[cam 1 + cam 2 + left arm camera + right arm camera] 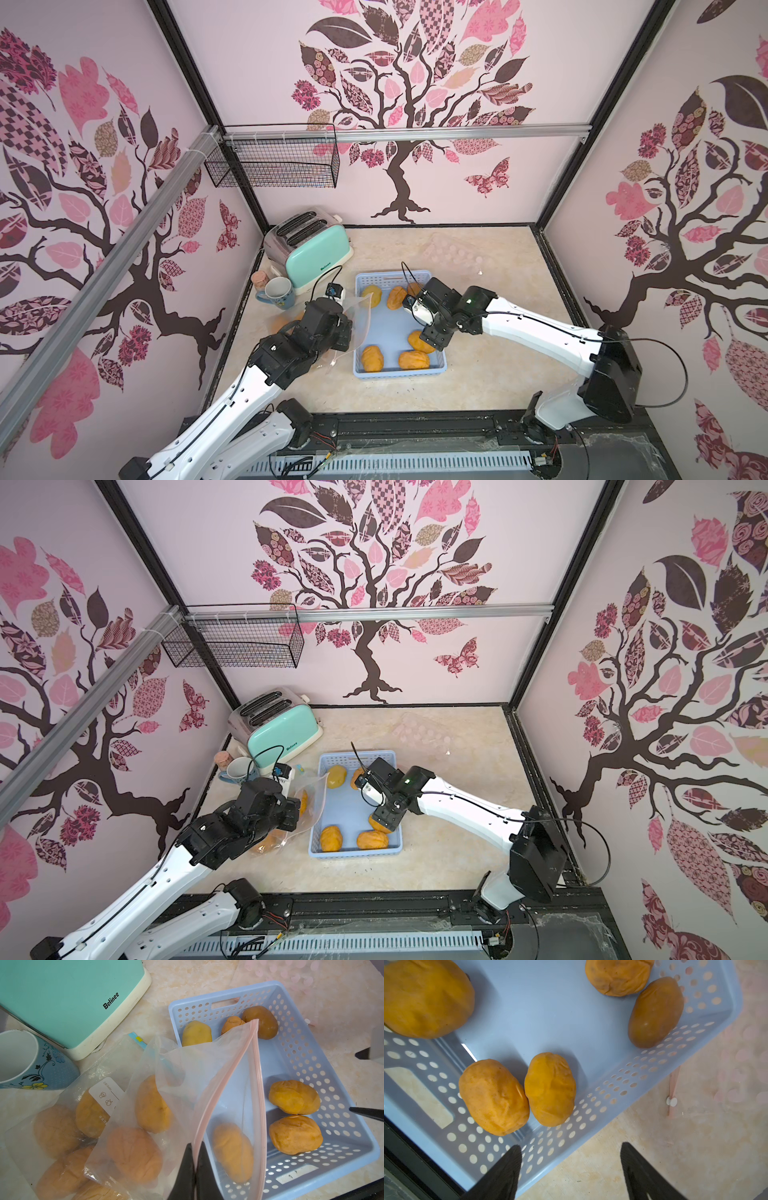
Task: Put the potatoes into a zipper bag and zip it
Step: Pick up the potato from the basket.
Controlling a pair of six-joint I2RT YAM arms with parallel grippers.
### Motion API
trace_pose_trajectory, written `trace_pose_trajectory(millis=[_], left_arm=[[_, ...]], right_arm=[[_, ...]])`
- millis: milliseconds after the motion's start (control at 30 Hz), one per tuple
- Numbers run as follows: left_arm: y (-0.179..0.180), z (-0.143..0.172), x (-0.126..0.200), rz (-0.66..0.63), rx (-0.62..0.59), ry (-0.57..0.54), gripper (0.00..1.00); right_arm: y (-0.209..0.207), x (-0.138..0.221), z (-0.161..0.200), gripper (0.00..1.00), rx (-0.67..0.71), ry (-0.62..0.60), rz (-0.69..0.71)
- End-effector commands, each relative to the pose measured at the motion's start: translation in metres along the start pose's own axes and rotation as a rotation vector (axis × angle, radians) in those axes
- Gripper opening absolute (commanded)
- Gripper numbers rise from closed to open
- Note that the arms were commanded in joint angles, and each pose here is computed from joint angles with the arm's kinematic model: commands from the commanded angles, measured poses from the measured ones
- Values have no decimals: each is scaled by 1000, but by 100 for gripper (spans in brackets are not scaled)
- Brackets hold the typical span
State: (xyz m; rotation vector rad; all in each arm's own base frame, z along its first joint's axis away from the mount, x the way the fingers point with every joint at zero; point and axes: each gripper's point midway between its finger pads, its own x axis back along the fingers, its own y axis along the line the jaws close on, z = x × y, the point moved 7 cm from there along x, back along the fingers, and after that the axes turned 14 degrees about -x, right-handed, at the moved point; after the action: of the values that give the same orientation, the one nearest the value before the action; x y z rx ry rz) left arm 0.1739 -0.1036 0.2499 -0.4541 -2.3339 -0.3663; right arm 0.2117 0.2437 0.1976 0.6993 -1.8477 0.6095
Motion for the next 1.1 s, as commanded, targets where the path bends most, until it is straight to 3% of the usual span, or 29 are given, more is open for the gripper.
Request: trace_pose_trajectory(millis=[0, 633, 900, 1067], left_arm=[[-1, 4, -6, 7, -3, 0, 0], [0, 5, -6, 7, 0, 2, 0], [0, 4, -5, 10, 0, -3, 0], [0, 5, -5, 8, 2, -5, 0]], right_arm=[[6, -8, -6, 78, 39, 53, -42], [18, -87, -9, 81, 51, 170, -47], [20, -102, -9, 73, 39, 175, -47], [19, -96, -13, 63, 24, 146, -41]])
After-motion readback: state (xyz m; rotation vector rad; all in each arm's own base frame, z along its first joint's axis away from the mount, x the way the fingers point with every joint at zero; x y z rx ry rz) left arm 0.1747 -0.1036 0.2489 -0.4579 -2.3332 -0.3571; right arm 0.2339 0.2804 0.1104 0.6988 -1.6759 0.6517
